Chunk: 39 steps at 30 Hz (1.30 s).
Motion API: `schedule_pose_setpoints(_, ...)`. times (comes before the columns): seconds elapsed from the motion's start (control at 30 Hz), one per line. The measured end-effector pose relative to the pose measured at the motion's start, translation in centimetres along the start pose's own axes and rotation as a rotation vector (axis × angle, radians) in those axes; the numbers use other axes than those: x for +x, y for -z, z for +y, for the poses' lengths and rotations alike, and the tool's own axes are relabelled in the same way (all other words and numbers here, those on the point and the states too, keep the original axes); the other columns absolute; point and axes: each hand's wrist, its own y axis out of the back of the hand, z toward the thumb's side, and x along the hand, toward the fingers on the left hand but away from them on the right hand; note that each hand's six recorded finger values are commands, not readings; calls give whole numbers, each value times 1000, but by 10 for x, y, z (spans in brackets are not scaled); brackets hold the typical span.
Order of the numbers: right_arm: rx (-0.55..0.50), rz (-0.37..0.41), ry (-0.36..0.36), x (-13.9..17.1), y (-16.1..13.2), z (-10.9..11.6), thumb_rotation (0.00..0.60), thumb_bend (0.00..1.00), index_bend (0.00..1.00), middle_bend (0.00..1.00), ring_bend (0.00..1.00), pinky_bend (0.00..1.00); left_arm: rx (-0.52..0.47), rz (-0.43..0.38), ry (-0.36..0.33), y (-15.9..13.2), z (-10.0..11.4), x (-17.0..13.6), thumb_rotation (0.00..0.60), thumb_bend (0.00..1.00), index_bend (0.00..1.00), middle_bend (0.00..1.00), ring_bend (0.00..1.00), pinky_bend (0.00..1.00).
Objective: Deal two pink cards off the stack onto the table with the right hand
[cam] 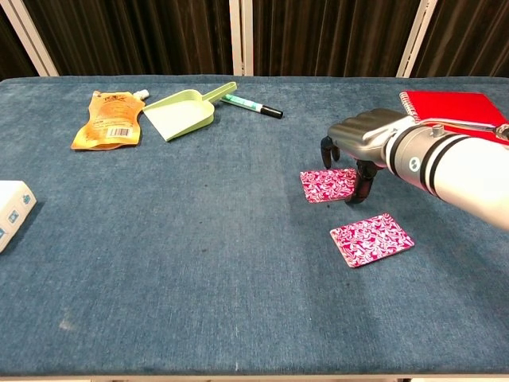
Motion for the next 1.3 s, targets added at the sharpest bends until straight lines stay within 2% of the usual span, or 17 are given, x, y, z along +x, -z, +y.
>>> schedule_pose_setpoints(0.3, 4, -5, -3, -1, -1, 0, 600, 410, 419, 309, 805, 1000, 2, -1, 2, 0, -1, 1, 600, 5, 200, 224, 45, 31)
schedule_pose_setpoints(0.73, -5, -2, -12, -6, -3, -1, 600, 410, 376, 309, 805, 1000, 3, 0, 8, 0, -2, 1, 600, 5, 200, 224, 45, 31)
schedule_pose_setpoints(1.03, -4, 4, -1, -6, -4, -1, 600, 439, 484, 385, 818, 1000, 3, -1, 6, 0, -2, 1, 600, 4, 200, 224, 46, 31)
schedule_pose_setpoints(1.3, -19, 10, 14, 0, 0, 2, 600, 439, 496, 398, 822, 1000, 3, -5, 4, -1, -1, 2, 600, 5, 200, 225, 45, 31)
